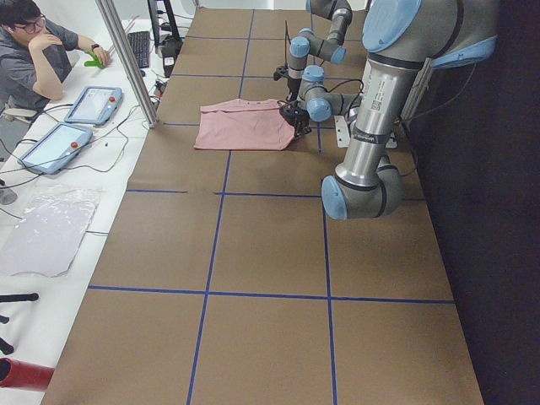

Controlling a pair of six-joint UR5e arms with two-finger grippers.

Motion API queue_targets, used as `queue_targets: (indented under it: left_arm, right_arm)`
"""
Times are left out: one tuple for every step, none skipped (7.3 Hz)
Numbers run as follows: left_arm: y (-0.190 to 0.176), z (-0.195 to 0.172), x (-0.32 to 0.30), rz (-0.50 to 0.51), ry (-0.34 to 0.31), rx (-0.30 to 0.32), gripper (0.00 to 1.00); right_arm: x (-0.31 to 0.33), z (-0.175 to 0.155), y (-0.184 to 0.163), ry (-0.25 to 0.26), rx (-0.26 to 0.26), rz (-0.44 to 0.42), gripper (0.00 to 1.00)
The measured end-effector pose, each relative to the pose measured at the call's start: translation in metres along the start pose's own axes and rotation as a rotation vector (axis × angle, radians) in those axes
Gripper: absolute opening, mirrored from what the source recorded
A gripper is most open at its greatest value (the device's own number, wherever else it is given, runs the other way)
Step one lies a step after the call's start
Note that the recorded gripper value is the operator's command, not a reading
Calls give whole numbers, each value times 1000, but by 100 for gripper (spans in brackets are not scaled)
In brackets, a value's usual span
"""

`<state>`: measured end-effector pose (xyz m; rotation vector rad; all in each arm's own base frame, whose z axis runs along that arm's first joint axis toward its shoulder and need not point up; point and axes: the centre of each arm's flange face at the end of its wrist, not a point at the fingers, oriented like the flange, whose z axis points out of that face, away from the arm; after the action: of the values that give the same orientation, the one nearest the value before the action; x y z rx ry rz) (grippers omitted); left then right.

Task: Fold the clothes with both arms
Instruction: 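Lift the near edge with both grippers and fold it away from the robot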

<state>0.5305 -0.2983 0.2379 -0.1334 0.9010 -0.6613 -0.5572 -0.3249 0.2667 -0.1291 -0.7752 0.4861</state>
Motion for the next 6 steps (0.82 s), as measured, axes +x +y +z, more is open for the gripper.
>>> queue_targets:
  left_arm:
    - [1,-5,-1,2,6,-5,0]
    - [3,-12,-4,4,4,-7,0]
    - [8,-22,-7,10,-4,-12,0]
    - [19,-34,-13,21,-15,-23,0]
    - [34,-48,-22,41,-27,-44,0]
    - [53,-60,-32,64,-39,-71,0]
  right_arm:
    - [1,-9,0,-17,-2,5,0]
    - [3,-20,1,-35,-5,6,0]
    - [8,-31,2,-53,-13,3,0]
    - [17,-45,6,-74,-28,-6,0]
    - [28,-61,19,-97,-52,-25,0]
    - [39,-74,38,-115,-85,-50,0]
